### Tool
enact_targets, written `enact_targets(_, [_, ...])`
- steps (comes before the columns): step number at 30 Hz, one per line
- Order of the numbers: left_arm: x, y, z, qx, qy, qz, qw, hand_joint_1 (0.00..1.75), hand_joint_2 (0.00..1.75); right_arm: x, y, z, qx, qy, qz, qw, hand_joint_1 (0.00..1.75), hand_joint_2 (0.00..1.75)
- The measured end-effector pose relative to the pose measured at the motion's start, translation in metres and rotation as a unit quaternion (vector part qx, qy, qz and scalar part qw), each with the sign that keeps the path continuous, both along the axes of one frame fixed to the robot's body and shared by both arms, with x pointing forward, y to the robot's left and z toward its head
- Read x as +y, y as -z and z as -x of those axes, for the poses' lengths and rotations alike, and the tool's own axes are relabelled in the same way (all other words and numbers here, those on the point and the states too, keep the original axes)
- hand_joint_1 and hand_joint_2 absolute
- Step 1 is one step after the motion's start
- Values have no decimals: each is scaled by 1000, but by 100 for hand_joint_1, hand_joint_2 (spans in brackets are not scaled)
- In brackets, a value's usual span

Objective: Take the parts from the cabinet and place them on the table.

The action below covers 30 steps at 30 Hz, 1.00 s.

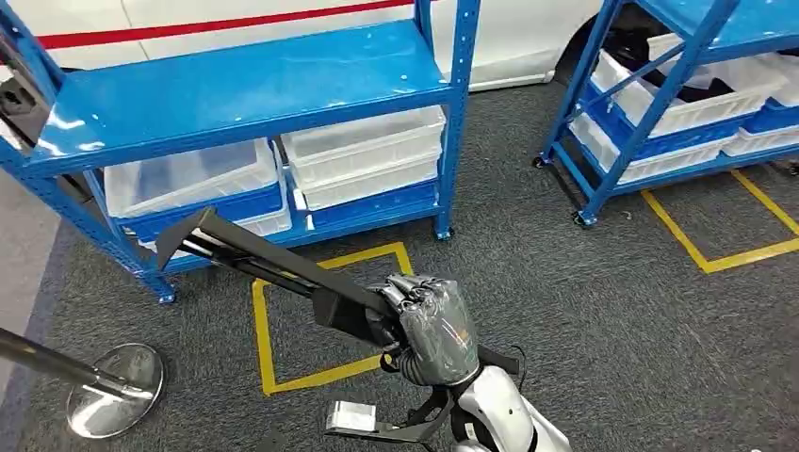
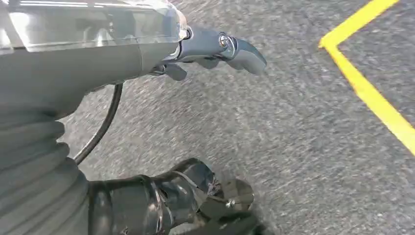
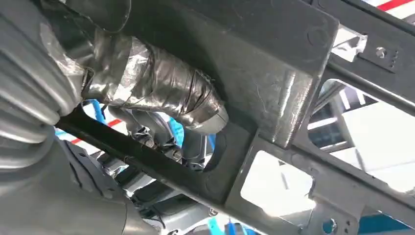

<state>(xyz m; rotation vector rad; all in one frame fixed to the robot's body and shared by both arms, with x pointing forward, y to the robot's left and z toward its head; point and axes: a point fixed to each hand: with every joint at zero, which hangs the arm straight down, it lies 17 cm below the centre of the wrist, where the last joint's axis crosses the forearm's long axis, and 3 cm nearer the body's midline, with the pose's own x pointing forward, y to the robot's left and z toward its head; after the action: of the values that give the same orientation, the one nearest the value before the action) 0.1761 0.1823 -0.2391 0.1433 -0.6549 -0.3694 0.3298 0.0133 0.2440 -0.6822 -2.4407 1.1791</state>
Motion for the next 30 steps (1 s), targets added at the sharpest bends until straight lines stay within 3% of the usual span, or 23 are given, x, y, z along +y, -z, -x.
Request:
enact_targets(13, [3, 3, 8, 6, -1, -5, 1000, 0, 175, -16, 10, 13, 39, -4, -65, 997, 175, 175])
enact_targets(30, [4, 4, 12, 5, 11, -13, 1000, 0, 175, -24, -9, 35, 25, -25, -140, 990, 175, 175])
